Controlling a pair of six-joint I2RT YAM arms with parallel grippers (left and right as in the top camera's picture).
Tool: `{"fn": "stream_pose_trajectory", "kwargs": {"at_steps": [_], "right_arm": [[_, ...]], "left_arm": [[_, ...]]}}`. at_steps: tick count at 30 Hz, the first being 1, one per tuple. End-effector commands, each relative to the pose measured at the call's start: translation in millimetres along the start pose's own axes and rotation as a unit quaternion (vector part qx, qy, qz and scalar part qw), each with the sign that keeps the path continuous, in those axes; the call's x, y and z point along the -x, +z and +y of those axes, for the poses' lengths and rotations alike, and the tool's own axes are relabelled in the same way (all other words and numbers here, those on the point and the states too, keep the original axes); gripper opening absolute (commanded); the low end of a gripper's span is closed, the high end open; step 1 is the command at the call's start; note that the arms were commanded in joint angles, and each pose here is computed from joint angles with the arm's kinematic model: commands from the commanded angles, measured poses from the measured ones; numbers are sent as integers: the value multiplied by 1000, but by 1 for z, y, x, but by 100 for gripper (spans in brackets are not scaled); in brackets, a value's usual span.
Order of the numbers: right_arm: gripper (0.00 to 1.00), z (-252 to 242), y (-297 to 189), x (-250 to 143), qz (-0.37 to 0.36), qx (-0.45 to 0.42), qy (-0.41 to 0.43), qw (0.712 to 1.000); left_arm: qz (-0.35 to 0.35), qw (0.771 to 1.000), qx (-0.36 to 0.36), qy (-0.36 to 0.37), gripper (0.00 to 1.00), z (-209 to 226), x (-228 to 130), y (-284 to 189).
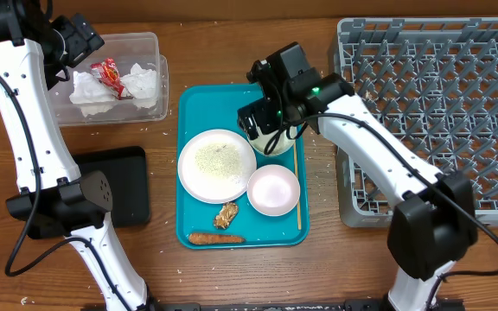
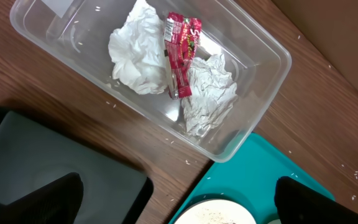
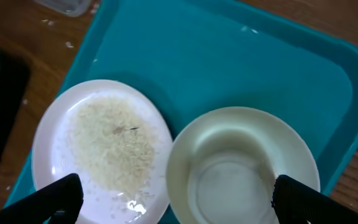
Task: Sort waste into correct bins and load items into the dishwasher
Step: 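Move the right gripper over the small white cup on the tray, then grasp the small white cup with the right gripper and lift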
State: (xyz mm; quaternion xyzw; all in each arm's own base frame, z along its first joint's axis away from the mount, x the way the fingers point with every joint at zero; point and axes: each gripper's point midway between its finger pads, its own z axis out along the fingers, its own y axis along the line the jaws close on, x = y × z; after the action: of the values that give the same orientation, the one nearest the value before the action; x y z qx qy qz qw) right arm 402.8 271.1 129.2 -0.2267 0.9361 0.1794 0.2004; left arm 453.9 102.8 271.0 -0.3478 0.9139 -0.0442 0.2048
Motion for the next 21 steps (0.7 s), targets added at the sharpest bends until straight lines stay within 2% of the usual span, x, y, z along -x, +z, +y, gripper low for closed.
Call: {"fn": "stream_pose_trajectory", "kwargs": {"at_steps": [1,4,10,14,21], "right_arm": [[100,-27,24,-7,14,-66,61,996],[100,-46,34,-14,21,-113,97,989],[100,-49,49,-23,35,-117,126,985],[90,-49,49,-26,39,-119,144,982],[82,-42,47,-39,68,-105,173,977]], "left_arm": [[-5,1000,-6,-6,100,-1,2,-5],[-5,1000,-6,-6,100,-1,2,-5],[-5,1000,-6,-6,100,-1,2,-5],[-5,1000,-6,-6,100,-1,2,-5],[-5,1000,-6,-6,100,-1,2,-5]]}}
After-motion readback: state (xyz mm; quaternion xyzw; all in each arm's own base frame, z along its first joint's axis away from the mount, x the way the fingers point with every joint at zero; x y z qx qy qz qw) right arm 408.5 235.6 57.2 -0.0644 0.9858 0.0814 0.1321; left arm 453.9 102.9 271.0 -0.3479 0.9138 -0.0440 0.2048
